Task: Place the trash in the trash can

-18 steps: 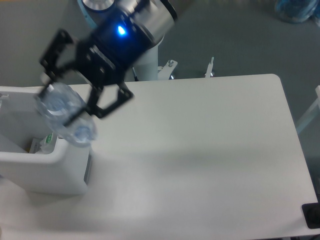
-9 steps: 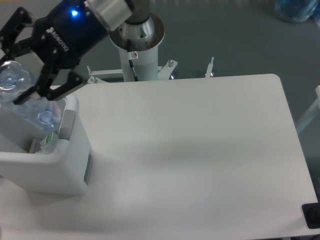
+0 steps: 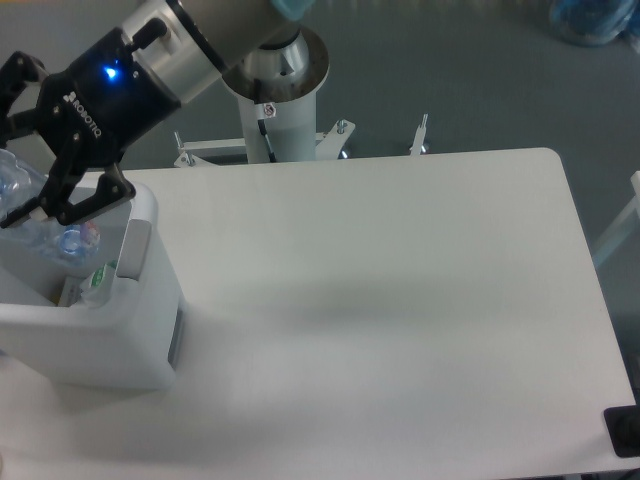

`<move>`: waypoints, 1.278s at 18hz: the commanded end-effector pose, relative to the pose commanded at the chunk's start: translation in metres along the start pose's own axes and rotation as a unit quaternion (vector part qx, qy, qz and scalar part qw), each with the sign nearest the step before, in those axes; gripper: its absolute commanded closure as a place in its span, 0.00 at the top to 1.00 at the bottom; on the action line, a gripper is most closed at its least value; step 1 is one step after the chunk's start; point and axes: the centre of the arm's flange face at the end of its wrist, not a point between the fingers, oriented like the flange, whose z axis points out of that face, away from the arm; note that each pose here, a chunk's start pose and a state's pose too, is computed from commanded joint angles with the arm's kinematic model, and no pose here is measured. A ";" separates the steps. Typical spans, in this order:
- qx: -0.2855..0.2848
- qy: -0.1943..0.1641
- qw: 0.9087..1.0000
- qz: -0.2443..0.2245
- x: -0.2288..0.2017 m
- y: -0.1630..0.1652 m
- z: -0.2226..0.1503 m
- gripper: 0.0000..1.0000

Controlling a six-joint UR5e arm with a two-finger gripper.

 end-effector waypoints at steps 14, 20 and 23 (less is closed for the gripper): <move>-0.009 -0.143 0.990 0.002 -0.107 0.035 -0.112 1.00; -0.071 -0.237 0.969 -0.025 -0.195 0.107 -0.182 1.00; -0.168 -0.282 0.944 -0.026 -0.238 0.154 -0.192 1.00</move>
